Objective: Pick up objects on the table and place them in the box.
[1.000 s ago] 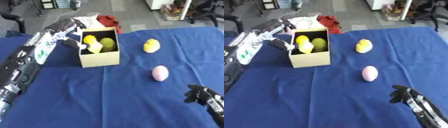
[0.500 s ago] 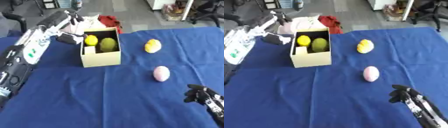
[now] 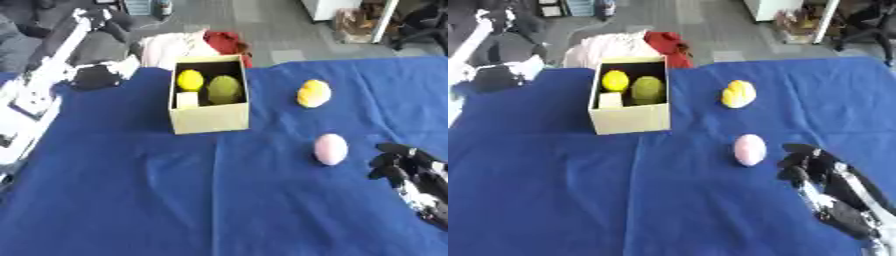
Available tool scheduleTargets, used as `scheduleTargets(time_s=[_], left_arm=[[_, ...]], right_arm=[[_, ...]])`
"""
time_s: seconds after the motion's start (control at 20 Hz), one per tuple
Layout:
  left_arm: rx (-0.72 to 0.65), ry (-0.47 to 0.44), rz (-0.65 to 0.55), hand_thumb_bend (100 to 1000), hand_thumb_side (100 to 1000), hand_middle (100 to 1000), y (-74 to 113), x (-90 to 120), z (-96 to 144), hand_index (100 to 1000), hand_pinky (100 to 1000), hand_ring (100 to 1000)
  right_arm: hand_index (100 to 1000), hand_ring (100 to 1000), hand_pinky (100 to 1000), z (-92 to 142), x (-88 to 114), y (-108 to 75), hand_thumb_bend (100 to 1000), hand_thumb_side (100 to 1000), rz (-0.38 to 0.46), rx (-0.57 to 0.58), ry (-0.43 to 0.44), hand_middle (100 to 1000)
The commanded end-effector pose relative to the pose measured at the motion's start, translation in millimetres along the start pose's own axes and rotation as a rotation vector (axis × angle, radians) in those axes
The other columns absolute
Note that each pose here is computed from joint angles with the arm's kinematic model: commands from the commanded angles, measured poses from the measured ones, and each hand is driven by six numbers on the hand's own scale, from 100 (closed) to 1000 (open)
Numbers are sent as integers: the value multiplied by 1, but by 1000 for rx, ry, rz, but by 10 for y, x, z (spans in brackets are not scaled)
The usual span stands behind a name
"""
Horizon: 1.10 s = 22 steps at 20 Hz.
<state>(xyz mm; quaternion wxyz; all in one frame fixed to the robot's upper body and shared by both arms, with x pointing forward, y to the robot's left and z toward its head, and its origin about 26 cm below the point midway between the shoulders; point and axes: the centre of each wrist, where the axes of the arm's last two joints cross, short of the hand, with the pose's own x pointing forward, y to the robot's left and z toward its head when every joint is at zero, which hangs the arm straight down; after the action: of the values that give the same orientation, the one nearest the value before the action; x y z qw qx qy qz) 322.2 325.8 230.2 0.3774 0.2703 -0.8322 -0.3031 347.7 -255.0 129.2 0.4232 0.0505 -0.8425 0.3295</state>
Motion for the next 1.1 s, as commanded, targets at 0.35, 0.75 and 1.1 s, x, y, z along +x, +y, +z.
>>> scheduleTargets(time_s=[0.35, 0.75, 1.1], left_arm=[[95, 37, 140, 140, 461, 599, -206, 80, 312, 734, 772, 587], [122, 110, 233, 119, 498, 586, -423, 10, 437, 724, 769, 575], [131, 156, 282, 105, 526, 581, -561, -42, 504, 722, 768, 571]], right_arm=[[881, 665, 712, -353, -62, -716, 100, 245, 338, 178, 27, 709], [952, 772, 800, -649, -442, -881, 100, 211, 577, 436, 139, 799], [981, 825, 848, -795, -621, -775, 100, 237, 743, 566, 171, 847]])
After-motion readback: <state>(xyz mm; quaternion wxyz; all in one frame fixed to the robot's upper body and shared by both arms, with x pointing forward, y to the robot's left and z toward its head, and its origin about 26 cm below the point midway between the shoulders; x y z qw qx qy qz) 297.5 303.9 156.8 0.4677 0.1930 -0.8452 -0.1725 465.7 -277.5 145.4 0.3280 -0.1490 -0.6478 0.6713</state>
